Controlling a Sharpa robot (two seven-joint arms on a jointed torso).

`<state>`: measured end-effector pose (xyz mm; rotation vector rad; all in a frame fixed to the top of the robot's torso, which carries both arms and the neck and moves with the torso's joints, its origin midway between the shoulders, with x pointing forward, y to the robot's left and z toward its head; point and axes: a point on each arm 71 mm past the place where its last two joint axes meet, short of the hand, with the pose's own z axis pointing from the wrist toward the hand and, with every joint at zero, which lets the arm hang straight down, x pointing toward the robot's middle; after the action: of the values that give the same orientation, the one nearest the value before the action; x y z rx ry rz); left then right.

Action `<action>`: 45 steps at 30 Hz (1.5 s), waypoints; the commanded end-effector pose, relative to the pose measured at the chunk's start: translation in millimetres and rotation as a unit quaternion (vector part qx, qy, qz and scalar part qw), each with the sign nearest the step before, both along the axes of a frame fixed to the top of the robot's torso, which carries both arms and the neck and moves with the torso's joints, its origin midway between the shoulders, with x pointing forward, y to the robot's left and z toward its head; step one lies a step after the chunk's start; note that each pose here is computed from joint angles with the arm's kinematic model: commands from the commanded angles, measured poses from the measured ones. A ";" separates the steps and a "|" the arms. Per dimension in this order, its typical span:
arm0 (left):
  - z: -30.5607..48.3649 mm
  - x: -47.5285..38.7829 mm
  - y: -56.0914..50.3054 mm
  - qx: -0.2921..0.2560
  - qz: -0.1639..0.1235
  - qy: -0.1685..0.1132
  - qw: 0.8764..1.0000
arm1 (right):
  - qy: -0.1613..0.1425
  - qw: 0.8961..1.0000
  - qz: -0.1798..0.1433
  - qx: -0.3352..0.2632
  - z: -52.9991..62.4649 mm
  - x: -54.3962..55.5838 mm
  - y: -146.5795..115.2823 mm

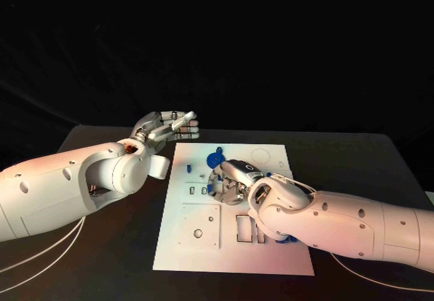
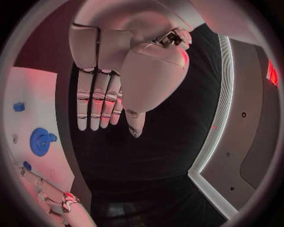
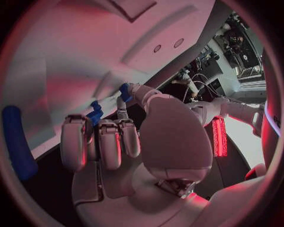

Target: Assemble the parts on the task board

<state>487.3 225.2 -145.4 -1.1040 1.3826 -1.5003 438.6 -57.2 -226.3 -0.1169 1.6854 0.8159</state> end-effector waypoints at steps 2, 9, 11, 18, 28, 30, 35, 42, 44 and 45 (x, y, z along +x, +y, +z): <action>0.9 -0.6 -1.9 -0.005 -0.009 0.000 1.000 | 0.000 1.000 0.006 -0.019 -2.3 -1.6 1.3; 0.8 -0.7 -1.1 -0.005 -0.009 0.000 1.000 | 0.001 1.000 0.007 -0.026 -3.1 -1.6 1.2; 0.8 -0.7 -1.0 -0.005 -0.009 0.000 1.000 | 0.001 1.000 0.008 -0.027 -3.2 -1.6 1.3; 0.7 -0.8 -0.5 -0.005 -0.009 0.001 1.000 | 0.000 1.000 0.008 -0.029 -3.4 -1.3 2.1; 0.6 -0.8 0.3 -0.004 -0.008 0.001 1.000 | -0.002 1.000 0.010 -0.030 -3.2 -1.2 2.7; 0.6 -0.8 0.5 -0.004 -0.008 0.002 1.000 | -0.003 1.000 0.011 -0.029 -3.3 -1.2 2.8; 0.5 -0.8 0.8 -0.004 -0.008 0.003 1.000 | -0.003 1.000 0.015 -0.028 -3.0 -1.6 3.5; 0.3 -0.6 0.9 -0.003 -0.007 0.003 1.000 | -0.006 1.000 0.020 -0.021 -2.1 -2.1 4.9; 0.3 -0.6 0.9 -0.003 -0.007 0.003 1.000 | -0.007 1.000 0.019 -0.019 -1.8 -2.1 4.7; 0.3 -0.5 0.9 -0.003 -0.007 0.003 1.000 | -0.008 1.000 0.019 -0.018 -1.6 -2.1 4.6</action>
<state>487.2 228.3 -145.9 -1.1104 1.3881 -1.4925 437.8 -54.1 -228.2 -0.1602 1.6964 0.7992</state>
